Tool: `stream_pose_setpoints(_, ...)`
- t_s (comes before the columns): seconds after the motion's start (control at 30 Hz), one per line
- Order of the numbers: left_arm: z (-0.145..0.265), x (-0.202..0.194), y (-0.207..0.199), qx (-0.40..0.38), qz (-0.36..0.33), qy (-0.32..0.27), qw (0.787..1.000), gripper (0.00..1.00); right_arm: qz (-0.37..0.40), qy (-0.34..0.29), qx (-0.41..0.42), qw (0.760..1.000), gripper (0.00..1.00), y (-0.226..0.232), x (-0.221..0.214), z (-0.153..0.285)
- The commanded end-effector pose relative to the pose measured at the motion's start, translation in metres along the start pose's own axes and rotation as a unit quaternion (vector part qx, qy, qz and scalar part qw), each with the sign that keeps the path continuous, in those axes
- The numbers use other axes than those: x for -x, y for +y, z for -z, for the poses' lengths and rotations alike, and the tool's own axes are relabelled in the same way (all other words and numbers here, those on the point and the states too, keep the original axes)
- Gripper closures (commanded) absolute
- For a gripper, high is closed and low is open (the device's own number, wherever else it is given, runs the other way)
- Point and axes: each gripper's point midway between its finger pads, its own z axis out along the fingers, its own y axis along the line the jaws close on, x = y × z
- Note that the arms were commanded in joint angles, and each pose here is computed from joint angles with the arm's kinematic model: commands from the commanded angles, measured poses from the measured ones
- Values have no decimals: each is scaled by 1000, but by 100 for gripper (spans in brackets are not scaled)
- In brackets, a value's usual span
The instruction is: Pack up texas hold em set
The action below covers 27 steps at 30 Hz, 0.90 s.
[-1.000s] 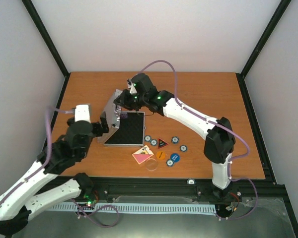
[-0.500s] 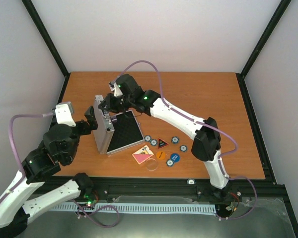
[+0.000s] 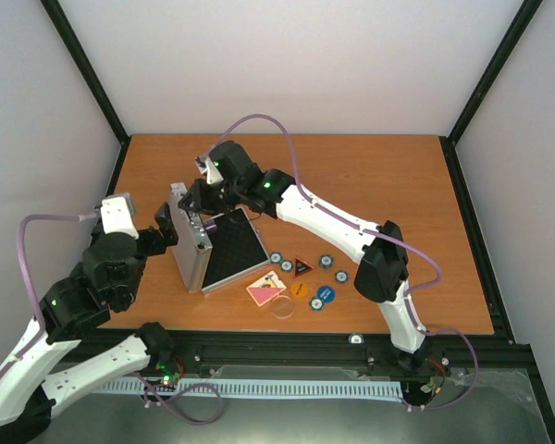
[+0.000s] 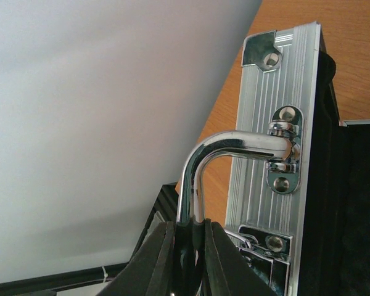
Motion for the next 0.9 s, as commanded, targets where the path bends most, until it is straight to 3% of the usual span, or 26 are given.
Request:
stream_pose_setpoints(0.0, 9, 6, 17, 23, 20, -3, 1000, 0, 45, 8, 35, 998, 87, 32, -6, -4)
stream_pose_setpoints(0.2, 19, 22, 26, 21, 33, -32, 999, 0, 54, 20, 44, 997, 87, 45, -17, -12)
stream_pose_setpoints(0.87, 19, 18, 30, 24, 30, -36, 999, 0, 75, 56, 50, 994, 86, 65, -58, -29)
